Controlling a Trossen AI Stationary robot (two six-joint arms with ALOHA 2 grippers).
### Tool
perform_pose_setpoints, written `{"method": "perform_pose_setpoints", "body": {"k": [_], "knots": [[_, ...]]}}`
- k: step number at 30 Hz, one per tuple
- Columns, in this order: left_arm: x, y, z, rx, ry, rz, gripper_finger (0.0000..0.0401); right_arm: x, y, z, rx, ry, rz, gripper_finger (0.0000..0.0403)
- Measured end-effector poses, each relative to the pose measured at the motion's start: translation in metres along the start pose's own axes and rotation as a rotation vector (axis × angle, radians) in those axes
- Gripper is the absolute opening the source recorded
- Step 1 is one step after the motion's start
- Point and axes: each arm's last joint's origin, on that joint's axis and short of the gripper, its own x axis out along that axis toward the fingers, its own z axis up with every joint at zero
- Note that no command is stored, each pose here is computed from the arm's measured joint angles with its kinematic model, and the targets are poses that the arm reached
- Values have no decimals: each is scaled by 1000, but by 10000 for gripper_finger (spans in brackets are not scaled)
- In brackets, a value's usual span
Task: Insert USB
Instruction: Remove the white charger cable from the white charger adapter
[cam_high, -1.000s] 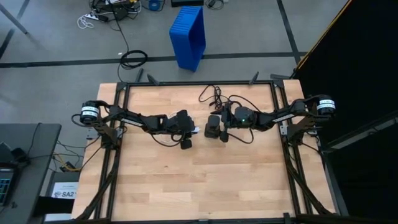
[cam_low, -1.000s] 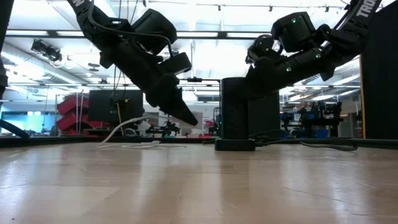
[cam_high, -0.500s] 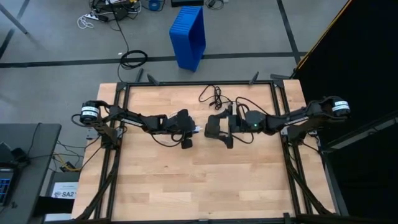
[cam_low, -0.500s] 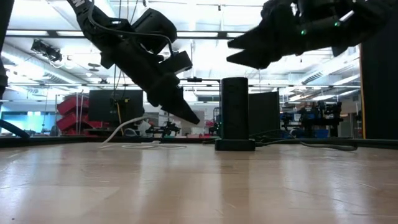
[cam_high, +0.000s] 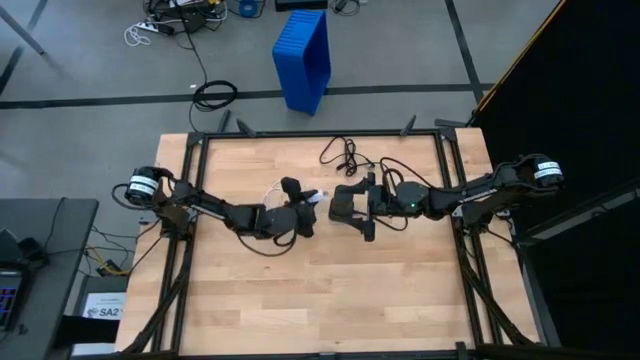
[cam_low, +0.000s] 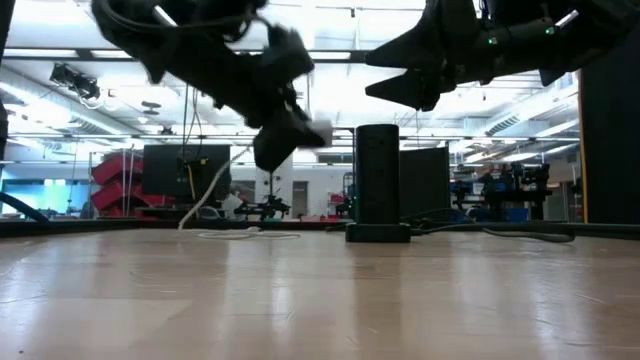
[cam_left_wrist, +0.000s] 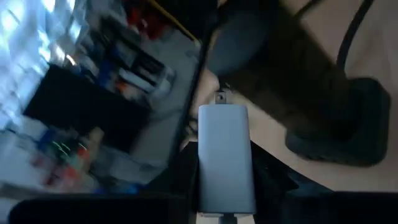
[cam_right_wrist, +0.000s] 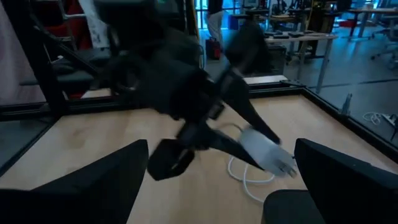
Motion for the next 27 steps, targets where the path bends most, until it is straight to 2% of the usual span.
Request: {"method": "perform_pose_setpoints", "body": {"k": [7, 16, 22, 27], "knots": [[-21, -5, 23, 77, -146, 34, 77, 2, 5, 5, 20, -17, 4, 384], [-23, -7, 23, 94, -132, 46, 78, 40, 22, -1, -17, 50, 14, 378], [-25, -10, 21, 125, -87, 58, 79, 46, 13, 3, 81, 38, -8, 365], [-25, -9, 22, 113, -91, 63, 80, 47, 6, 2, 172, 47, -30, 340]]}}
